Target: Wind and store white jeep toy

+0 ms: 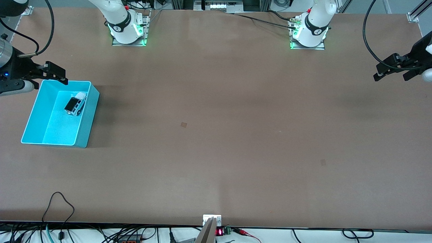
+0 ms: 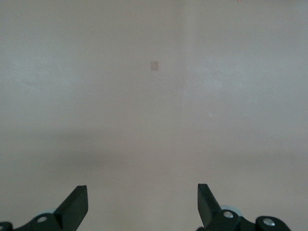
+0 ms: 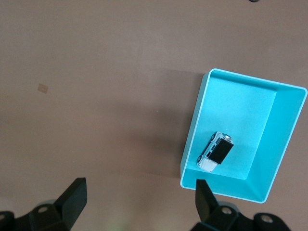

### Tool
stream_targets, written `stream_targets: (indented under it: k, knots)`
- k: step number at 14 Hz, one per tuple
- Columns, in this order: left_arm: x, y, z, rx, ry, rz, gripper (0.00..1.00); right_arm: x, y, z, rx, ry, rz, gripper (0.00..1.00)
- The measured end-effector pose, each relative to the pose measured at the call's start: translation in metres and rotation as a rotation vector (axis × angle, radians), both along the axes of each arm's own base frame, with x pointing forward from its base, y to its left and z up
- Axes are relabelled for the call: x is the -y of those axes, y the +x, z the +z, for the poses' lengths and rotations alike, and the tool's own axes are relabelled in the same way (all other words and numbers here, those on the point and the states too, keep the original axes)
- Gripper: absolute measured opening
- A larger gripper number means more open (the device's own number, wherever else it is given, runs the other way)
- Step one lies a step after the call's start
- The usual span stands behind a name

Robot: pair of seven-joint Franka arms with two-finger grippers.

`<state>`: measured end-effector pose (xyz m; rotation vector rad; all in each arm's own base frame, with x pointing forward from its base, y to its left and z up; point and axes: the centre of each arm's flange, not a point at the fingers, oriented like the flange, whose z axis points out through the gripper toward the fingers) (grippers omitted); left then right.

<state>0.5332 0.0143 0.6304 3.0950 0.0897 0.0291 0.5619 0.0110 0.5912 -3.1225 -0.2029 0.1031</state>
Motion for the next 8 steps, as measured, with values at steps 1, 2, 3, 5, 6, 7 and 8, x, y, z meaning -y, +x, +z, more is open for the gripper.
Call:
stream_targets:
  k: [1, 2, 3, 5, 6, 7, 8]
  knots:
    - [0.0, 0.0, 0.0, 0.0, 0.0, 0.0, 1.0, -0.0006, 0.0, -0.0001, 0.0, -0.001, -0.017, 1.0]
    - [0.0, 0.0, 0.0, 0.0, 0.0, 0.0, 1.0, -0.0014, 0.0001, -0.0004, -0.001, -0.002, -0.027, 1.0]
    - [0.0, 0.0, -0.0001, 0.0, 0.0, -0.001, 1.0, -0.002, 0.0002, -0.0006, -0.001, -0.002, -0.031, 1.0]
    - [0.0, 0.0, -0.0001, -0.001, 0.0, -0.001, 1.0, -0.0022, 0.0003, -0.0008, -0.002, -0.003, -0.034, 1.0]
    - [0.0, -0.0001, -0.0002, -0.001, 0.0, -0.001, 1.0, -0.0022, 0.0003, -0.001, -0.002, -0.003, -0.034, 1.0]
    - [0.0001, -0.0001, -0.0002, -0.001, 0.0, -0.001, 1.0, -0.0022, 0.0004, -0.0011, -0.002, -0.003, -0.034, 1.0]
    - [0.0001, -0.0001, -0.0002, -0.001, 0.0, -0.001, 1.0, -0.0023, 0.0004, -0.0013, -0.003, -0.003, -0.034, 1.0]
